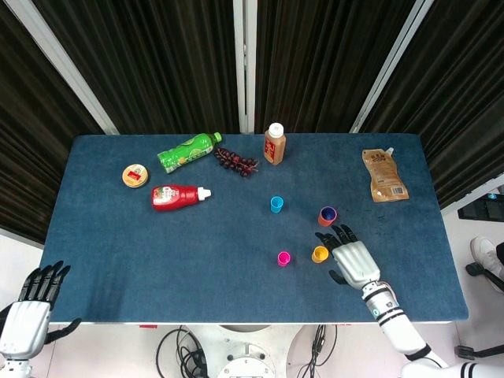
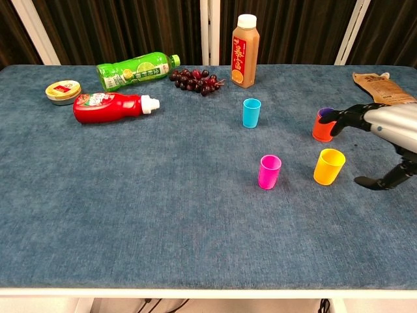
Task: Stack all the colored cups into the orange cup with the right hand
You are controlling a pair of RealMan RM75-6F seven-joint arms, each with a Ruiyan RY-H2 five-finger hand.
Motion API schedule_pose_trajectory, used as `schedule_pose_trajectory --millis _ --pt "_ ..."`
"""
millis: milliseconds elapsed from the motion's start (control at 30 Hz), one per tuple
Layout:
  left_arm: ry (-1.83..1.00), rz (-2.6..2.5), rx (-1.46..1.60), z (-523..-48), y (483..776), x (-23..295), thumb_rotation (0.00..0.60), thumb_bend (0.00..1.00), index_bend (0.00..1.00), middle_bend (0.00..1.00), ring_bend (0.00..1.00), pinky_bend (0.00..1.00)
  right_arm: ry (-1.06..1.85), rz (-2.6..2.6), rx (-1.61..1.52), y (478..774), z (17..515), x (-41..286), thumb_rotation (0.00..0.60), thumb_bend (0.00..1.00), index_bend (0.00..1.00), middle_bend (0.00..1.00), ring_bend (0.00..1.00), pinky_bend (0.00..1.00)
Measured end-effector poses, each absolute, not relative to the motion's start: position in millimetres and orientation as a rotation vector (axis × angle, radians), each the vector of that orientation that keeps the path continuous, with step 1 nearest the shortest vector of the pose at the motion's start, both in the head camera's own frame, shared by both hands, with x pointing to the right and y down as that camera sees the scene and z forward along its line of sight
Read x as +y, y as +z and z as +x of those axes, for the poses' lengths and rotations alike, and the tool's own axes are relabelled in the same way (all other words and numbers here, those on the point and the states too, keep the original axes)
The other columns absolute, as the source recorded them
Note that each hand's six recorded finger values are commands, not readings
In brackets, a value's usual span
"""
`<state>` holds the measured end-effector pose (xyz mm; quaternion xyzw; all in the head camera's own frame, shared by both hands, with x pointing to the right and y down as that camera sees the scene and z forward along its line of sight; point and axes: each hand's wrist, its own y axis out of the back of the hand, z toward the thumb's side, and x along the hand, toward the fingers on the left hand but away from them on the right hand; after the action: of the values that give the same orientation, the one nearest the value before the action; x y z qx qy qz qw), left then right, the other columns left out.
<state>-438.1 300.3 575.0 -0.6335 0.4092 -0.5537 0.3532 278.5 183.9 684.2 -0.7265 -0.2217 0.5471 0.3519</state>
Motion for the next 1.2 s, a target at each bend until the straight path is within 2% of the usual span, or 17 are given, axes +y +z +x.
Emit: schedule_pose_trajectory --millis 233,567,933,1200 --pt "-1.43 -1.635 1.062 -439 573 299 0.6 0.06 0.01 0.0 0.0 0.0 1.42 -1.851 -0.597 694 267 180 0.6 0.27 0.25 0.26 0.0 0.0" --pt "-1.425 -1.633 1.065 -439 571 298 0.6 0.06 0.01 0.0 0.0 0.0 1.438 -1.821 -0.585 702 263 181 0.6 0.28 0.28 0.29 0.0 0.0" --pt "-1.426 -1.627 1.074 -440 569 301 0.6 0.06 0.01 0.0 0.0 0.0 1.436 -1.788 -0.58 706 259 181 0.6 0.3 0.37 0.4 0.08 0.0" --pt "-1.424 -1.626 1.075 -440 568 301 0.6 0.06 0.01 0.0 0.0 0.0 1.408 -1.754 -0.637 701 259 175 0.6 0.33 0.49 0.47 0.13 0.0"
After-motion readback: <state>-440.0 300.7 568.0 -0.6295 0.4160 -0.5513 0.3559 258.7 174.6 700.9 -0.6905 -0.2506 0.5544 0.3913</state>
